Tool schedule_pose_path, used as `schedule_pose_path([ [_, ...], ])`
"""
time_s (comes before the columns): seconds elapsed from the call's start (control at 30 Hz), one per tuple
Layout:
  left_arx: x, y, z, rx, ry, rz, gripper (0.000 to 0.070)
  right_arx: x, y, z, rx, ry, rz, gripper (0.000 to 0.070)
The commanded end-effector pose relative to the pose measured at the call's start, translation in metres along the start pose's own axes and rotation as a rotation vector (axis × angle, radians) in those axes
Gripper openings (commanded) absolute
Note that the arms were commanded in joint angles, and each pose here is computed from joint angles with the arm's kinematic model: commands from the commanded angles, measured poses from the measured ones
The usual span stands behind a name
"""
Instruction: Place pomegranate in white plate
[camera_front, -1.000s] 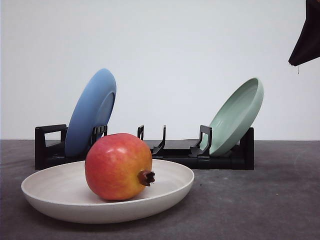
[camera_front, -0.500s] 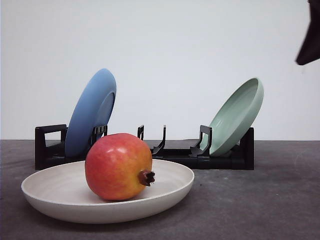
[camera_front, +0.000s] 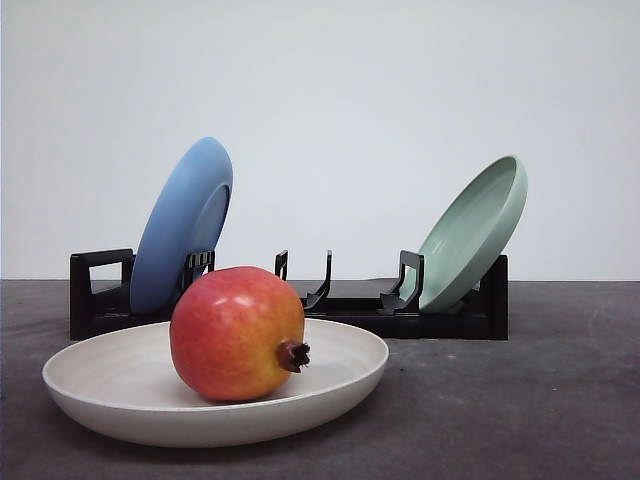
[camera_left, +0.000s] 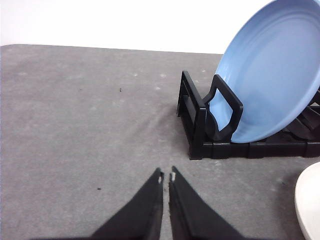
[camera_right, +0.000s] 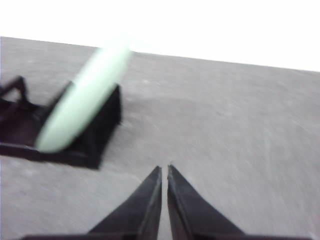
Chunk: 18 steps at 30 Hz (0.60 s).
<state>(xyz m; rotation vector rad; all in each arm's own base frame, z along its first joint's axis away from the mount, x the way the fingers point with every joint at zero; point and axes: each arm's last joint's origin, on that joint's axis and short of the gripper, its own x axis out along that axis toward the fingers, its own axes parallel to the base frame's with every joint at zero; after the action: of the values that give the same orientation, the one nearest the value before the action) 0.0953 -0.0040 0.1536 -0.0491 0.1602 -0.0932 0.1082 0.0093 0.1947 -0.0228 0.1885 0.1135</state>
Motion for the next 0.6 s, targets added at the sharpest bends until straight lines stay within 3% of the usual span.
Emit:
schedule_pose_path([
  [0.0, 0.001, 0.0, -0.002, 0.011, -0.007, -0.002, 0.0, -0.002, -0.001, -0.007, 0.014, -0.026, -0.023, 0.0016],
  [0.17, 0.001, 0.0, -0.002, 0.011, -0.007, -0.002, 0.0, -0.004, -0.002, -0.026, 0.018, -0.067, -0.045, 0.0016],
  [0.57, 0.001, 0.0, -0.002, 0.011, -0.006, -0.002, 0.0, -0.005, -0.003, -0.034, 0.031, -0.153, -0.052, 0.0016],
])
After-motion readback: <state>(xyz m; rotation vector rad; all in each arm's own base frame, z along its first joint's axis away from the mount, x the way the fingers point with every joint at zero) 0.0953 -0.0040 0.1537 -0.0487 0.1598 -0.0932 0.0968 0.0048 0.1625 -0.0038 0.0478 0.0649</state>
